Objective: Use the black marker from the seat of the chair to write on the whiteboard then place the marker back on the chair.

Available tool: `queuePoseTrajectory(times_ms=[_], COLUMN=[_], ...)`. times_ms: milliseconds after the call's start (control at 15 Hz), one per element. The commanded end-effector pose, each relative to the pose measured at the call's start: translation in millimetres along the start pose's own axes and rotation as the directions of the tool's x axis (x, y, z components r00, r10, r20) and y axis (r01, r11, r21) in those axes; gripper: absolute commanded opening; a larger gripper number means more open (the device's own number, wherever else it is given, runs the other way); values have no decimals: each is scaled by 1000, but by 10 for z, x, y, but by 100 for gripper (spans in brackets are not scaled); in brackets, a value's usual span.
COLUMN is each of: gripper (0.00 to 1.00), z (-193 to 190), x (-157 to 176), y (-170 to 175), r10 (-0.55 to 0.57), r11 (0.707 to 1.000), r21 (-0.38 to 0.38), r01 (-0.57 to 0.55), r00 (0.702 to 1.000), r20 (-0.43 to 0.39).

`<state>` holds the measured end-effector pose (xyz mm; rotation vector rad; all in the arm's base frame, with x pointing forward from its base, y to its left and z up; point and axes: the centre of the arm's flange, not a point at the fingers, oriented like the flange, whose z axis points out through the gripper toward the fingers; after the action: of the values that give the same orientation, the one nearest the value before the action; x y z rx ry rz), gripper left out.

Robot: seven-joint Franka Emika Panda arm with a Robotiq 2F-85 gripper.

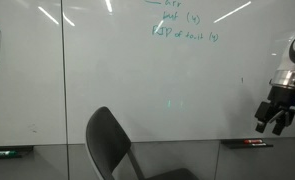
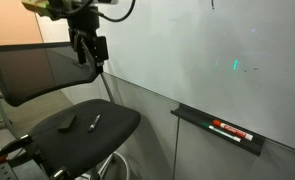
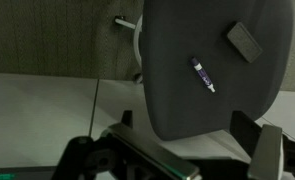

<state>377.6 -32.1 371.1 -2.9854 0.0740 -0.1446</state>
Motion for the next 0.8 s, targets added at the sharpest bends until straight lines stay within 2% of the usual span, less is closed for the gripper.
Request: queuePoseTrajectory(times_ms=[0, 200, 533, 733], gripper=[100, 100, 100, 100], z=[801, 1380, 2201, 2606], x=[269, 388, 508, 701], y=[-360, -580, -700, -709], r10=[-130, -225, -339, -354], r11=[989, 967, 913, 897], r21=[-82, -134, -226, -252], r01=[126, 217, 340, 363], r00=[991, 973, 940, 932], r20=[-44, -49, 41, 82])
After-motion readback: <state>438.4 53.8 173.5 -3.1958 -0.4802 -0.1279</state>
